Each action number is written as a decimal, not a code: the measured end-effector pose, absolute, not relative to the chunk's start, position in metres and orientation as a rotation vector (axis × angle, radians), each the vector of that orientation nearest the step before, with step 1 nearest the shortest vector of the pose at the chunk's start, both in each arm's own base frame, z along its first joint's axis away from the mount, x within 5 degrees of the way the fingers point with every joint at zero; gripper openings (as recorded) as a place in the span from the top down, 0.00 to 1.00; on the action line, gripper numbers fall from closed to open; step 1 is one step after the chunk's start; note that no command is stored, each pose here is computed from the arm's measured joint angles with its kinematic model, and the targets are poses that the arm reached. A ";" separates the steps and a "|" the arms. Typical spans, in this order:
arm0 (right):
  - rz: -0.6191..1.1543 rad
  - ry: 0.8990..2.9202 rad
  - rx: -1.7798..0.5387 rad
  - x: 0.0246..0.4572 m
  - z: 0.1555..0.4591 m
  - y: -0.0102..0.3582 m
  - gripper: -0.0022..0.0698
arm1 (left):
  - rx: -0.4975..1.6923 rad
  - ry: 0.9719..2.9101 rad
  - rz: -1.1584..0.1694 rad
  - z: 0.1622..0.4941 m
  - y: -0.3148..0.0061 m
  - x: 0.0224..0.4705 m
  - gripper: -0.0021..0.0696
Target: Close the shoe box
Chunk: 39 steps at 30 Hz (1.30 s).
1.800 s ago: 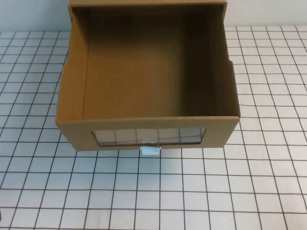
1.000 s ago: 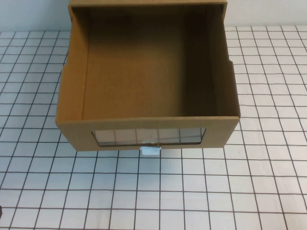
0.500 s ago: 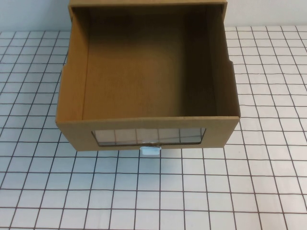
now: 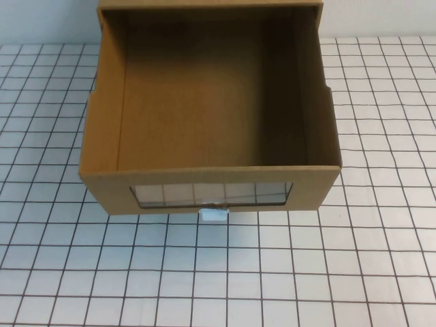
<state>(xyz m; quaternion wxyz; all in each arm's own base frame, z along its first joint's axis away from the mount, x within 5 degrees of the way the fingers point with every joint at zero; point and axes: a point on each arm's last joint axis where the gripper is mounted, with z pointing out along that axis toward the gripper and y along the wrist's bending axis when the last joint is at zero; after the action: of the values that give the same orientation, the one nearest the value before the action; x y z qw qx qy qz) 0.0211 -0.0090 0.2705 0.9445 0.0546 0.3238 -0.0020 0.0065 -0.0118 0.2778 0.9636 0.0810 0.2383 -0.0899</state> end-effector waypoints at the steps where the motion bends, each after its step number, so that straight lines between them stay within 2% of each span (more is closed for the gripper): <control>1: -0.005 0.626 0.113 0.019 0.272 -0.009 0.99 | 0.156 0.479 -0.183 0.278 -0.011 0.006 0.98; 4: 0.017 0.541 0.122 0.012 0.279 -0.010 0.99 | 0.118 0.441 -0.178 0.290 -0.007 0.002 0.98; 7: 0.087 0.453 0.134 0.000 0.304 -0.009 0.99 | 0.045 0.366 -0.196 0.316 0.001 -0.010 0.98; 11: 0.192 0.361 0.109 -0.025 0.355 -0.006 0.99 | -0.027 0.260 -0.227 0.351 0.010 -0.030 0.98; 15: 0.169 0.291 0.021 -0.060 0.405 0.002 0.99 | -0.047 0.207 -0.238 0.380 0.013 -0.039 0.98; 20: 0.226 0.319 0.005 -0.075 0.457 0.004 0.99 | -0.045 0.320 -0.247 0.412 0.010 -0.022 0.98; 25: 0.231 0.723 0.093 -0.036 0.500 0.001 0.99 | -0.127 0.528 -0.371 0.456 0.010 0.004 0.98; 28: 0.251 1.039 0.167 0.000 0.510 -0.001 0.99 | -0.166 0.735 -0.481 0.482 0.005 0.026 0.98; 31: 0.267 1.378 0.222 0.040 0.505 0.001 0.99 | -0.124 1.007 -0.521 0.493 -0.010 0.061 0.98; 34: 0.252 1.692 0.229 0.079 0.486 0.003 0.99 | -0.071 1.213 -0.532 0.488 -0.023 0.095 0.98; 37: 0.214 1.868 0.187 0.104 0.470 0.005 0.99 | -0.049 1.337 -0.522 0.476 -0.032 0.123 0.98; 39: 0.254 1.923 0.174 0.114 0.465 0.008 0.99 | -0.057 1.399 -0.528 0.468 -0.037 0.140 0.98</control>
<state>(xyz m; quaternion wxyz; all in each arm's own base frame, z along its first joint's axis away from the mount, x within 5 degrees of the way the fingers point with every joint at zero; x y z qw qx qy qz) 0.1137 0.0081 0.4654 0.5621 0.0739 0.8167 0.1079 0.1401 -0.0368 0.4682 0.7329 -0.0257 0.6361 -0.2400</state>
